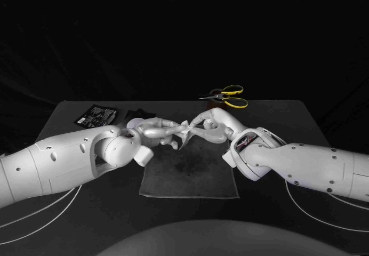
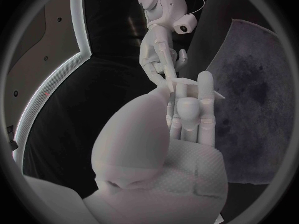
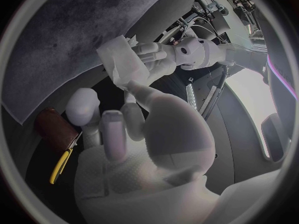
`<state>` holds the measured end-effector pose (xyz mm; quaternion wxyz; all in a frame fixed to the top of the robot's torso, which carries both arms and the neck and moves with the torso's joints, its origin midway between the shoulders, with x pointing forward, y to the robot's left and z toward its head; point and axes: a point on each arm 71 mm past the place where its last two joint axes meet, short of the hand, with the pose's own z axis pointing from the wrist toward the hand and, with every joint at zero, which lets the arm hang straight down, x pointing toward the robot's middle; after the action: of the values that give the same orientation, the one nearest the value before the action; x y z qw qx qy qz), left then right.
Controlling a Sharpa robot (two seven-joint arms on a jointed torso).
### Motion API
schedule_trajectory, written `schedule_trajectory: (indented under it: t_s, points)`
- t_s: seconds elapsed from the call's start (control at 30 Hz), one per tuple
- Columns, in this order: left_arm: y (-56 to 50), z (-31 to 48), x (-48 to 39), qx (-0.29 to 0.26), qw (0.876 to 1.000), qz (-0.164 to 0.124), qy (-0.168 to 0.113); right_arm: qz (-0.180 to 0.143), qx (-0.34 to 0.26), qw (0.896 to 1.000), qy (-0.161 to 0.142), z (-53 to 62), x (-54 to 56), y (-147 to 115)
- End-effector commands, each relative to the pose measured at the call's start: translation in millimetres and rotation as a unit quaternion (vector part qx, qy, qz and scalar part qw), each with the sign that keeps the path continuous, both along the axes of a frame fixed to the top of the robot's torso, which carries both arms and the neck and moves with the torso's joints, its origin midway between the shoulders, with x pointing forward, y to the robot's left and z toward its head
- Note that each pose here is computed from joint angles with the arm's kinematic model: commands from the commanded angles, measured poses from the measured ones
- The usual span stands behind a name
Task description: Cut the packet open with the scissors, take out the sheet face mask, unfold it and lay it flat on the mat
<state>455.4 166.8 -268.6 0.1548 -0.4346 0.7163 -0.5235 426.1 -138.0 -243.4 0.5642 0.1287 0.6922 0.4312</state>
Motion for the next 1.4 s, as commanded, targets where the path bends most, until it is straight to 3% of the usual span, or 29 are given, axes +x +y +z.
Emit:
schedule_trajectory:
  t_s: [0.03,0.27,0.43,0.73,1.03,1.4]
  points:
    - [0.3,2.4,1.5,-0.005,1.000,-0.012,-0.014,-0.004,0.007,1.000,0.000,1.0,-0.5,-3.2]
    - [5.5,4.2,7.2,0.019,0.999,-0.018,-0.039,0.000,0.004,1.000,0.009,1.6,-1.4,-9.5]
    - [6.5,10.9,13.0,0.048,0.996,-0.037,-0.067,0.001,0.005,1.000,0.006,5.5,-0.6,-13.0]
    - [3.9,31.3,25.0,0.105,0.983,-0.081,-0.124,0.002,0.003,1.000,-0.003,15.9,6.4,-15.7]
    - [4.9,54.6,37.4,0.158,0.964,-0.107,-0.186,-0.001,-0.011,1.000,-0.013,28.8,24.0,-23.7]
    - [10.7,75.7,49.6,0.210,0.939,-0.105,-0.251,0.010,-0.026,0.999,-0.018,42.2,34.6,-26.7]
